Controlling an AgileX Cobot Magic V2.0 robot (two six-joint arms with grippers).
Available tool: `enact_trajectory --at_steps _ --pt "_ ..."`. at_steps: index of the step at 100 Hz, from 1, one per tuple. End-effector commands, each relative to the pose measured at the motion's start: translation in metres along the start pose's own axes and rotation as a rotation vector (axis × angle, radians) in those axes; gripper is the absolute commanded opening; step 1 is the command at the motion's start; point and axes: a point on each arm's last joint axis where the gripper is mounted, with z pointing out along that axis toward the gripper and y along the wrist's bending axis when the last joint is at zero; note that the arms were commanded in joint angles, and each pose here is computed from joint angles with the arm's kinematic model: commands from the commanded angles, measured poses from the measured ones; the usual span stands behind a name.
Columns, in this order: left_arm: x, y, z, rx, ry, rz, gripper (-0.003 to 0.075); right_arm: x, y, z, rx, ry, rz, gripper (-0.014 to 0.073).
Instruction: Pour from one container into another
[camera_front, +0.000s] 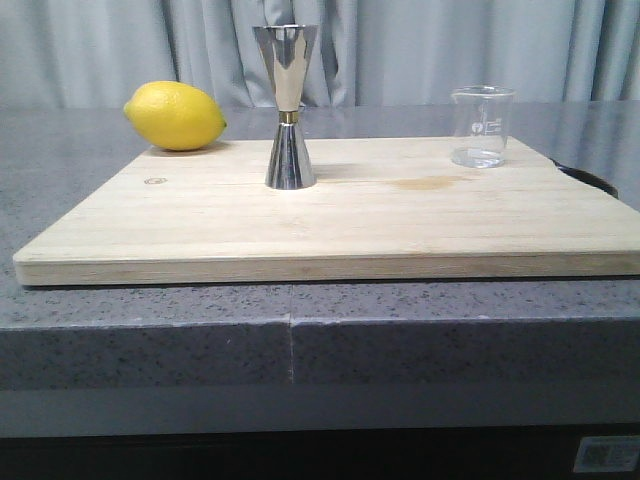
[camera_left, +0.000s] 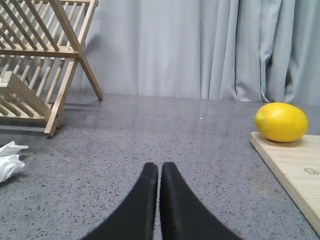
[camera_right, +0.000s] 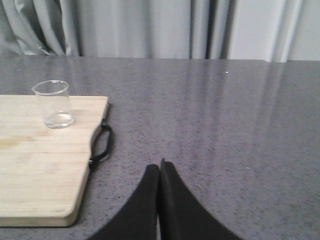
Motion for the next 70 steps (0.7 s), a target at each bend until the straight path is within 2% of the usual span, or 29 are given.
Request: enact_trajectory --at_steps 1,11,33,64,70 --pt "0.002 -0.001 -0.001 0.018 -0.069 -0.020 -0.0019 -0.010 0.007 0.002 -0.064 -0.113 -0.020 -0.0072" --pt "0.002 -0.001 -0.001 0.018 -0.069 -0.020 -0.0019 0.001 0.012 0.008 -0.095 -0.163 -0.069 -0.0072" --pt "0.002 -0.001 -0.001 0.018 -0.069 -0.020 -0.0019 0.026 0.013 0.011 -0.076 -0.322 -0.024 -0.0072" --pt "0.002 -0.001 -0.001 0.018 -0.069 -0.020 -0.0019 0.055 0.015 0.021 -0.072 -0.261 -0.023 -0.0072" --pt "0.002 -0.001 -0.001 0.018 -0.069 -0.020 -0.0019 0.059 0.015 0.022 -0.074 -0.218 -0.024 -0.0072"
